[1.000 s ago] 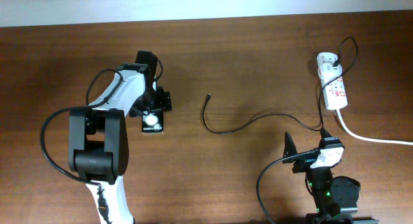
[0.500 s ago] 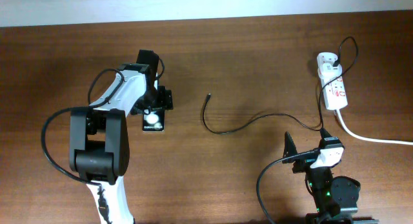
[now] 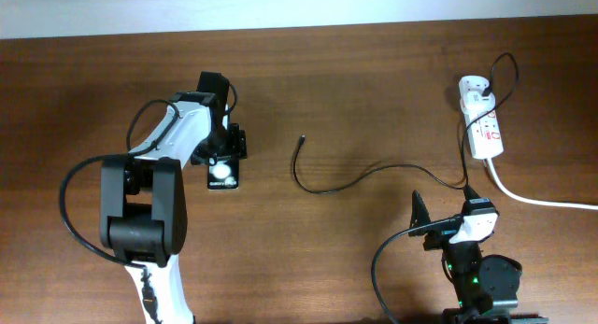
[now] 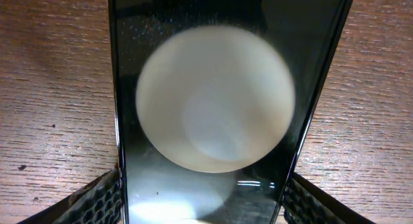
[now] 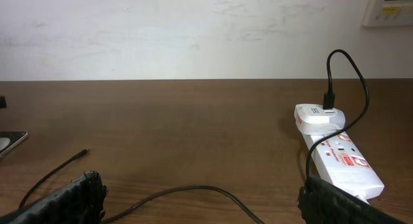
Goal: Plug charger to phone and switch on socket
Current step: 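Lower the left gripper and close it on the phone's long edges, then lift the phone with the left gripper and tilt it upright toward center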
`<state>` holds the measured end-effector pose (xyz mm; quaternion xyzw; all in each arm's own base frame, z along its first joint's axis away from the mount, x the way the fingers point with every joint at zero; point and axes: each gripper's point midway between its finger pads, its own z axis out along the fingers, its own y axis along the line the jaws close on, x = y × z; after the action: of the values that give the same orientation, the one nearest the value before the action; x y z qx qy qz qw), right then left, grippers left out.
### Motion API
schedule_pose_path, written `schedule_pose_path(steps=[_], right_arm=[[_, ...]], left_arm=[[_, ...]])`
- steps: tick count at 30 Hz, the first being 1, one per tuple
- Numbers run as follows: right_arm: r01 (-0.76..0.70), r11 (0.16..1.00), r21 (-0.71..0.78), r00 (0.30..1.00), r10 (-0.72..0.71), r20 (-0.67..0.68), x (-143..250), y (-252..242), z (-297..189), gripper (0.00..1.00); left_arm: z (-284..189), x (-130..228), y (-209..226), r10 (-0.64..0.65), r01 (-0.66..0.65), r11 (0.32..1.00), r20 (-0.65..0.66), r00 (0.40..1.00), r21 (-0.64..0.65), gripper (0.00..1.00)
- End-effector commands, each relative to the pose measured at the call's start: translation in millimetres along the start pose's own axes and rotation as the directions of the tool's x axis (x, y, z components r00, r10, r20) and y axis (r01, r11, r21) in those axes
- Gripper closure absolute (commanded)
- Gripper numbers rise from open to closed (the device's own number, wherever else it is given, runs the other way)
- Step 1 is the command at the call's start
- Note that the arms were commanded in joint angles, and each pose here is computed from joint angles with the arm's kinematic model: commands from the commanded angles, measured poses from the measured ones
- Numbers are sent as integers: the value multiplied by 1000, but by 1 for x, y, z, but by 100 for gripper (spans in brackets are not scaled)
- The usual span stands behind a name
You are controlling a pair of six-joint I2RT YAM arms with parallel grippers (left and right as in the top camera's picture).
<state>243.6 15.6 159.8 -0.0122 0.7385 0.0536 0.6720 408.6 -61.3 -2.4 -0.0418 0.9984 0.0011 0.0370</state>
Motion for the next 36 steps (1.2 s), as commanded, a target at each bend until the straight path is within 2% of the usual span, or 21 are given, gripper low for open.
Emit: schedule_pose_path(steps=[1, 8, 20, 29, 36], right_arm=[[-4, 1000, 3, 1000, 4, 0, 2, 0, 0, 1], [-4, 1000, 3, 1000, 4, 0, 2, 0, 0, 1], [-4, 1000, 3, 1000, 4, 0, 2, 0, 0, 1], [-4, 1000, 3, 1000, 4, 0, 2, 0, 0, 1], [-4, 1000, 3, 1000, 4, 0, 2, 0, 0, 1]], left_arm=[[29, 23, -5, 11, -7, 999, -96, 995, 33, 26], [6, 13, -7, 10, -7, 1000, -107, 994, 30, 25], [-13, 22, -4, 9, -6, 1000, -174, 985, 14, 26], [-59, 0, -9, 9, -6, 1000, -137, 990, 24, 25], [-62, 5, -26, 11, 9, 992, -165, 986, 124, 25]])
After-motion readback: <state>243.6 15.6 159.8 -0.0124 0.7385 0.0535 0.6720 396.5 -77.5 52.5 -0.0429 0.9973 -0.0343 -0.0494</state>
